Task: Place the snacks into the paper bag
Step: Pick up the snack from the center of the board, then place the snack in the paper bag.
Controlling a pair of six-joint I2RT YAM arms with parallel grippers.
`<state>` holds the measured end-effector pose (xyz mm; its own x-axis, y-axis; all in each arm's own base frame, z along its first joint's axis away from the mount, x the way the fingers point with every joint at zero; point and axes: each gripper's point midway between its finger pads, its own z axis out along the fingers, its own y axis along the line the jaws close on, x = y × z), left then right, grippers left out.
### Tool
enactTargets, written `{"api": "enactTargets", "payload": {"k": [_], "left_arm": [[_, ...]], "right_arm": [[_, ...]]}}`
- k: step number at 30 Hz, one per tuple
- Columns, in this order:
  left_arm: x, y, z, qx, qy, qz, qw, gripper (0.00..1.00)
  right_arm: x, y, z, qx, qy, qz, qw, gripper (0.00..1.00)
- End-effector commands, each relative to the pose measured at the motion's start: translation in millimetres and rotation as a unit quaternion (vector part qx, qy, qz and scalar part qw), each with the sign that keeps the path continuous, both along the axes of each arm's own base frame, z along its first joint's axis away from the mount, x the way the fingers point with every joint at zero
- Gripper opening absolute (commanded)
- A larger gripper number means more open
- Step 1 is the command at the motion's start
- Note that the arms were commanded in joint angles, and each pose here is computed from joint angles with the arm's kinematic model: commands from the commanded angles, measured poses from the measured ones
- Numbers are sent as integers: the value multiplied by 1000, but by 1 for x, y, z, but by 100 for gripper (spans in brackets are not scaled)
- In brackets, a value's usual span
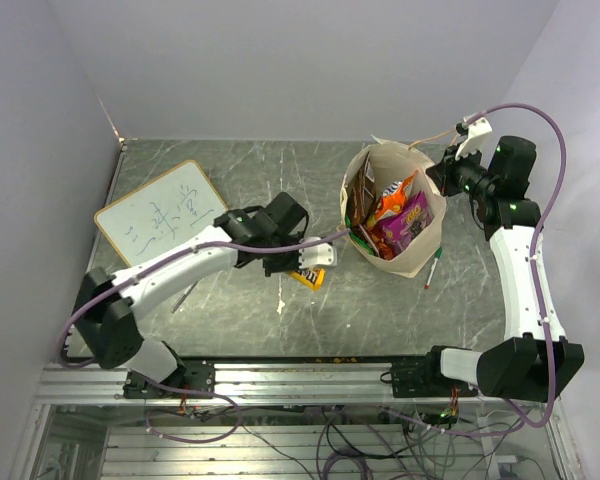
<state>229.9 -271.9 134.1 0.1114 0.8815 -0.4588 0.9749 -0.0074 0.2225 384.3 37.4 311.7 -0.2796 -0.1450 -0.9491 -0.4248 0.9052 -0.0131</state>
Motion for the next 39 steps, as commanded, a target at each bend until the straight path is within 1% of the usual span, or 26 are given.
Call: {"api": "enactTargets", "payload": {"k": [1,3,6,8,11,15,18,20,23,27,32,36,39], "left_arm": [[-15,19,63,-8,-23,-22,999,7],[-16,18,92,-34,-42,-18,998,7],[-10,11,143,-89,-82,-3,993,7],[-2,3,178,-134,-111,12,985,7],[12,-13,224,-206,-145,44,967,7],[33,-39,262,-276,-158,82,945,7],[41,-64,281,-318,-153,90,932,7],[42,-84,287,-337,-139,95,927,7],[39,-115,284,-357,-99,103,923,7],[33,-153,271,-374,-45,117,919,7],[38,-186,249,-388,18,164,907,8],[41,-211,220,-378,71,186,904,9],[47,-221,200,-363,91,211,903,9]], "right_arm": [[4,1,5,-2,-16,11,1000,0],[4,1,4,-2,-15,11,1000,0],[5,2,4,0,-14,12,1000,0],[5,3,4,1,-13,15,1000,0],[4,3,5,2,-14,16,1000,0],[2,5,7,4,-16,21,1000,0],[1,7,8,6,-16,26,1000,0],[1,7,8,7,-15,24,1000,0],[0,6,12,6,-18,21,1000,0],[0,3,16,5,-23,14,1000,0],[-1,1,18,4,-27,9,1000,0],[-1,0,19,6,-27,9,1000,0],[-2,0,20,5,-29,9,1000,0]]}}
